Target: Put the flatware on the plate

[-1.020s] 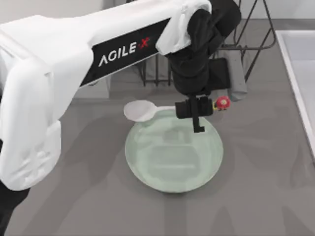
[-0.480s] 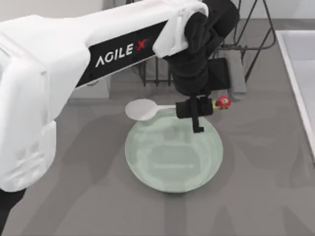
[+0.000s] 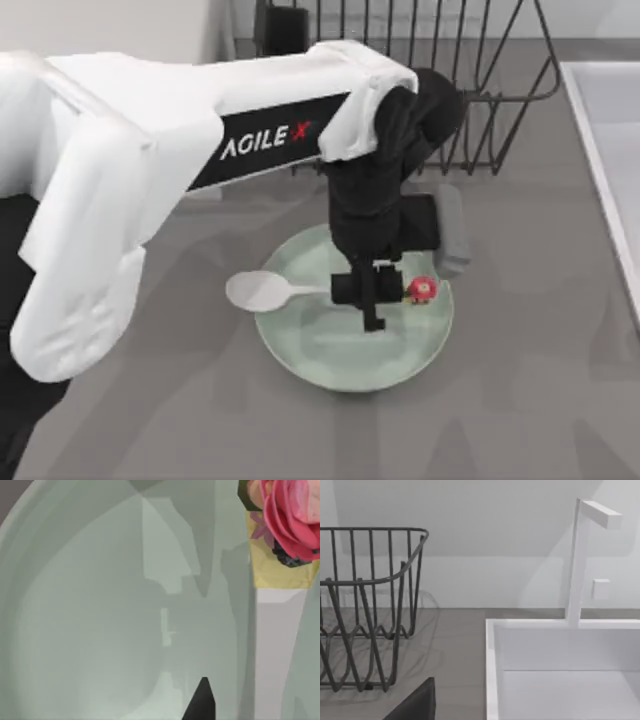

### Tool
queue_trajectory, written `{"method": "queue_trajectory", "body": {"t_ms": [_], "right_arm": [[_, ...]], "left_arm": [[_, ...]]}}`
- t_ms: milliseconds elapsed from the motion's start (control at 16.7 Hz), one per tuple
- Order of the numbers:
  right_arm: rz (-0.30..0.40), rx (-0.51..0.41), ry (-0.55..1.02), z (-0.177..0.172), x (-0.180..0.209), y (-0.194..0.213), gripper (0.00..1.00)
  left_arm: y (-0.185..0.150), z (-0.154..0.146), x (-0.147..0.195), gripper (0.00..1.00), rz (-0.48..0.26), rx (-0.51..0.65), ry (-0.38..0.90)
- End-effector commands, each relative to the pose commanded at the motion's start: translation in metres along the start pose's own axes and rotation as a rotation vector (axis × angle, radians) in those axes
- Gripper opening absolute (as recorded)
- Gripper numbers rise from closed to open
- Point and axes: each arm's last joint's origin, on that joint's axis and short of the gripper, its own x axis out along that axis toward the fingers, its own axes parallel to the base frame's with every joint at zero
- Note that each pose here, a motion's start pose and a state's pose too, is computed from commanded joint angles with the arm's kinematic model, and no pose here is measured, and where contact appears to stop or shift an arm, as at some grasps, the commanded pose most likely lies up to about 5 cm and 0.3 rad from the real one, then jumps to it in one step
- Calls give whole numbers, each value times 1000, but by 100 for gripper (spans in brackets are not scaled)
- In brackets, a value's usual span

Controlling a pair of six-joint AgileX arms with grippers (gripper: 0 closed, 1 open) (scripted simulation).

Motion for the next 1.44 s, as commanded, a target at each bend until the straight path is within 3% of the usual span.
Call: {"method": "queue_trajectory", "body": {"t_ms": [300,1080,1440], "right_arm": [[0,0,0,0,0,0,100],[0,0,0,0,0,0,100],[0,0,0,0,0,0,100]], "left_arm": [[-1,-1,4,0,-11,0,7],[-1,-1,4,98,-11,0,7],[-1,-1,4,100,-11,0,7]]}}
